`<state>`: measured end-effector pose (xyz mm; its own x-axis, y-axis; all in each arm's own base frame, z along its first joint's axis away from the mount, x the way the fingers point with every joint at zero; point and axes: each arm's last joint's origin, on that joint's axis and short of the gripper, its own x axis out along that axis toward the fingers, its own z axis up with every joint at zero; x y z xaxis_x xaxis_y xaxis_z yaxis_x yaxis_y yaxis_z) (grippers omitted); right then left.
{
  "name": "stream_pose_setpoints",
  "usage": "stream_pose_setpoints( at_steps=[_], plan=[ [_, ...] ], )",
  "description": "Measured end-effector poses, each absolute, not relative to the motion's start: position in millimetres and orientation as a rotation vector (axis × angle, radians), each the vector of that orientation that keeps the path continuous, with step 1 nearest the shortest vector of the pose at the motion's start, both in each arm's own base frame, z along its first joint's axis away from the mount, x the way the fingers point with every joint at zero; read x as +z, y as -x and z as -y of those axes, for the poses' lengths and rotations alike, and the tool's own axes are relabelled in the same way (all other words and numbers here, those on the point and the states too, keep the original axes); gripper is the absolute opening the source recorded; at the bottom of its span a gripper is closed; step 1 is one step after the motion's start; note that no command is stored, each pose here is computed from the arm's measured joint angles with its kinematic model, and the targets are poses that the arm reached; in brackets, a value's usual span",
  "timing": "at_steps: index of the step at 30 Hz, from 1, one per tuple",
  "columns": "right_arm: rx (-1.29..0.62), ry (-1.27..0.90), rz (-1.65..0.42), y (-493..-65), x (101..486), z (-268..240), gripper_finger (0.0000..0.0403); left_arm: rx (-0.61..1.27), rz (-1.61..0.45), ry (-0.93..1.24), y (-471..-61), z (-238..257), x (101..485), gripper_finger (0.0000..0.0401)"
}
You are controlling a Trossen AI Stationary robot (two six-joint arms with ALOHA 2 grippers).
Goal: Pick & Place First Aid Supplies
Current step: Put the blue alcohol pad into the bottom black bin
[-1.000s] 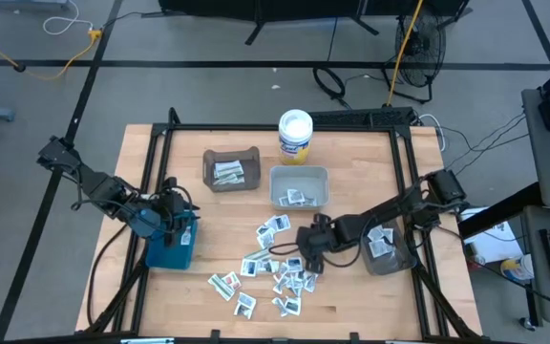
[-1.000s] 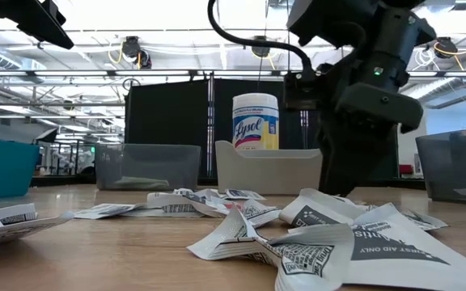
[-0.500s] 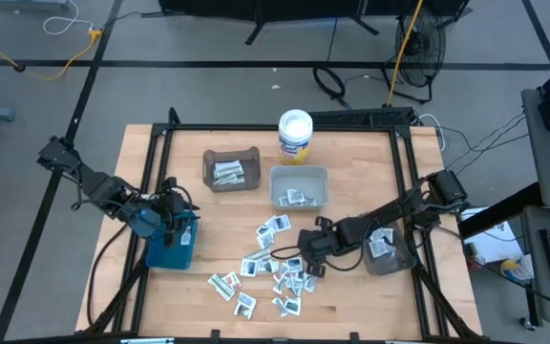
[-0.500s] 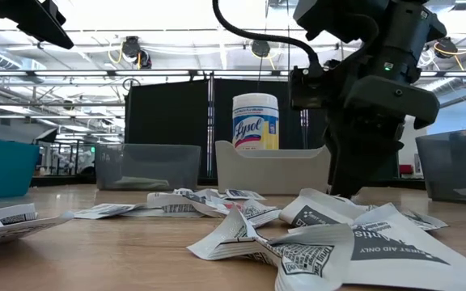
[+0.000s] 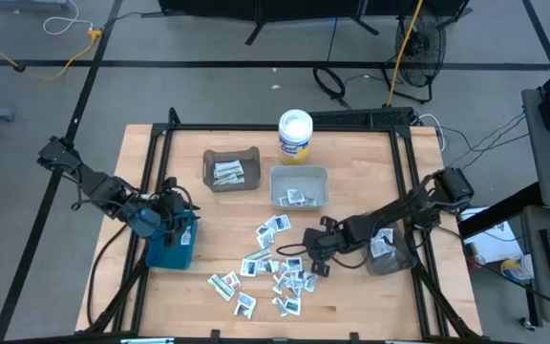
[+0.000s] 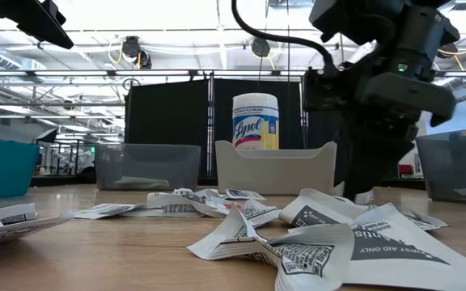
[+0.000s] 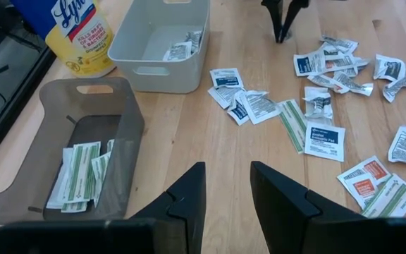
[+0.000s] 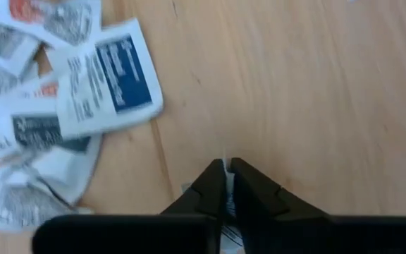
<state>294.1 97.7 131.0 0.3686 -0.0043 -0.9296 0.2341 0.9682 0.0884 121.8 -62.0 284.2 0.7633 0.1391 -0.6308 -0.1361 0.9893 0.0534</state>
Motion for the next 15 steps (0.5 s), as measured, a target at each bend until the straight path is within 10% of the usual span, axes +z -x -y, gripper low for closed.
stream_pose_setpoints(
  at_steps=[15],
  plan=[
    [-0.134, -0.288, -1.159, -289.0, 144.8, -104.8, 0.0002, 0.148, -0.687, -0.01, -121.8, 62.0, 284.2, 0.0118]
  ],
)
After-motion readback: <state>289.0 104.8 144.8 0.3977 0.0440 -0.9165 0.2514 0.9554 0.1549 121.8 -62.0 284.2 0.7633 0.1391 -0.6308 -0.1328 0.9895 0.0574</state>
